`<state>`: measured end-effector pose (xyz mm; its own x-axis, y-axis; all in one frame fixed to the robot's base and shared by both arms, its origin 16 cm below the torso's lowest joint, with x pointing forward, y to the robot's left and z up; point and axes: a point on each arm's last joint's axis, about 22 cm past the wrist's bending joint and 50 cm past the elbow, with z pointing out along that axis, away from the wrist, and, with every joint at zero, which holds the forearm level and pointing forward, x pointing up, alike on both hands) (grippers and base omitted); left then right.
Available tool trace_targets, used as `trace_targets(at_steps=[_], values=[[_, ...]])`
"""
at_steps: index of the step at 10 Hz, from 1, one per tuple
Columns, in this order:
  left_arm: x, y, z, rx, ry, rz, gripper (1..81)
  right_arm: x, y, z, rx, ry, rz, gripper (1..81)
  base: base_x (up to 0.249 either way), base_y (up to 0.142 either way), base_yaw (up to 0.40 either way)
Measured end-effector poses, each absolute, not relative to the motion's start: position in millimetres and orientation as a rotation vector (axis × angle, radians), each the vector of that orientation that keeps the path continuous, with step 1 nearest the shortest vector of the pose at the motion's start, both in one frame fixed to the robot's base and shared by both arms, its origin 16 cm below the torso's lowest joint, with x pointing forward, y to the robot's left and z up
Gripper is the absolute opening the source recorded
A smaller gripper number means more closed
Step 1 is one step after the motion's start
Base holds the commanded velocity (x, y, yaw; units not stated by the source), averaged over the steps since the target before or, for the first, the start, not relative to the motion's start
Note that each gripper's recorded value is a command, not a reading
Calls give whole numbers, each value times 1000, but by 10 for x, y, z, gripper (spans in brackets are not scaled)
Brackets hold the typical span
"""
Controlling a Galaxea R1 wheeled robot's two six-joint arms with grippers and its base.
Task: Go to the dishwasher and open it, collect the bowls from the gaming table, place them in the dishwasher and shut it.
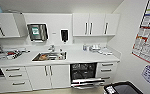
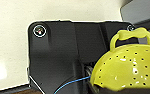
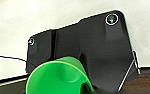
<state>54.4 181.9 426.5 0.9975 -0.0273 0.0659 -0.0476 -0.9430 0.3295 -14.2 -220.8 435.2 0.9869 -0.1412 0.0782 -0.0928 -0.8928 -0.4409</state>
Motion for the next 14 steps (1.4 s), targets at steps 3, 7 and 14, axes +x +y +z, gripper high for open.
trace_targets(at_steps=[3, 7, 14], values=[[546, 1792, 4268, 2799, -54, 88, 10, -178, -2210, 4351, -2682, 167, -144, 10, 112, 0, 0], [548, 1808, 4267, 2801, -54, 87, 10, -165, -2215, 4351, -2683, 167, -146, 10, 111, 0, 0], [546, 1808, 4267, 2801, -54, 88, 10, -186, -2211, 4351, -2683, 168, -142, 10, 100, 0, 0]])
